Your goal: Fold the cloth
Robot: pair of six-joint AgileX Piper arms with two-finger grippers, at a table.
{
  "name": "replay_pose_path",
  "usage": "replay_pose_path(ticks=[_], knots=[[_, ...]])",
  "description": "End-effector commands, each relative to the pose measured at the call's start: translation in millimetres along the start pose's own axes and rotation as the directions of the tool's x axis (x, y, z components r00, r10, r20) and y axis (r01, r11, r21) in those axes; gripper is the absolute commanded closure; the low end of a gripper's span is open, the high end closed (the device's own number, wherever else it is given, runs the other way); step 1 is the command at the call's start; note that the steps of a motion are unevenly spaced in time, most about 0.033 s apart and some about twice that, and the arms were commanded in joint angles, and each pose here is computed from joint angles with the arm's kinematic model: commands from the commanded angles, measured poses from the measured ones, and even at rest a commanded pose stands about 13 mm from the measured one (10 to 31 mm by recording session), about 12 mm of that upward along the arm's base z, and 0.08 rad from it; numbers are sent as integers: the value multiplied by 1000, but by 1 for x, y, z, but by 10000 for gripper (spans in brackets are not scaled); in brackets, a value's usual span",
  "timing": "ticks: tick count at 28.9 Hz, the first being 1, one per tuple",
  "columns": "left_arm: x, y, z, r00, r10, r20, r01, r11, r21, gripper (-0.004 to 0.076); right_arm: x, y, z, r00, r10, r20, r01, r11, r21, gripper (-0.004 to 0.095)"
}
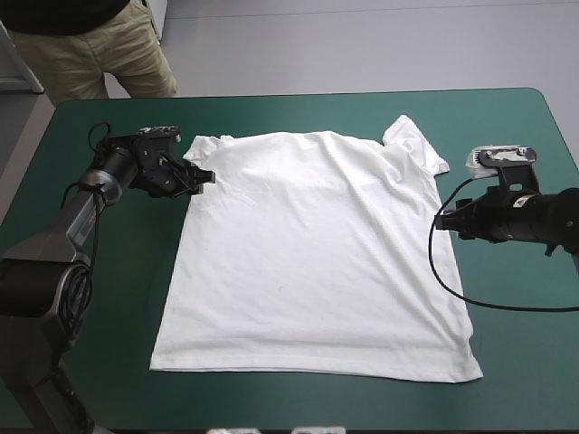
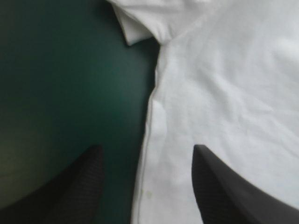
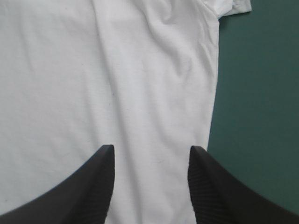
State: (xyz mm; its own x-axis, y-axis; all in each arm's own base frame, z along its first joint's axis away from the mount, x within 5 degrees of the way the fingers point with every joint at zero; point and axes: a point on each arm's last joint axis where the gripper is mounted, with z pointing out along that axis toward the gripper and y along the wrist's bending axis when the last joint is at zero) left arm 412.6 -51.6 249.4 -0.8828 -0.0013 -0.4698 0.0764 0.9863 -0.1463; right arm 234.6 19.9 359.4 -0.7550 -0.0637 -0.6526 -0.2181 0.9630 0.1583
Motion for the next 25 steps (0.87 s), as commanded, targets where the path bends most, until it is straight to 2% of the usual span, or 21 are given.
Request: replay_pose_path(ticks=[1,13,15,19,20,25], knots=[[-18,-6,-12,996,26,82,-29,999,36,315,-14,3,-3,997,-2,82,4,999,-32,440],[-12,-6,32,999,50,12,-51,997,54,322,-18,-1,7,996,-16,84,18,1000,-19,442],[-11,-9,32,998,61,9,-61,997,52,384,-18,-1,7,996,-18,84,20,1000,-19,443],[-9,-9,32,995,96,-19,-95,994,51,697,-18,-2,7,996,-28,82,29,1000,-11,445],[-8,-9,32,993,114,-25,-113,992,55,728,-18,-2,6,996,-33,86,34,999,-9,445],[-6,-9,32,992,122,-44,-119,991,58,733,-33,-3,0,979,-104,173,101,995,29,443]])
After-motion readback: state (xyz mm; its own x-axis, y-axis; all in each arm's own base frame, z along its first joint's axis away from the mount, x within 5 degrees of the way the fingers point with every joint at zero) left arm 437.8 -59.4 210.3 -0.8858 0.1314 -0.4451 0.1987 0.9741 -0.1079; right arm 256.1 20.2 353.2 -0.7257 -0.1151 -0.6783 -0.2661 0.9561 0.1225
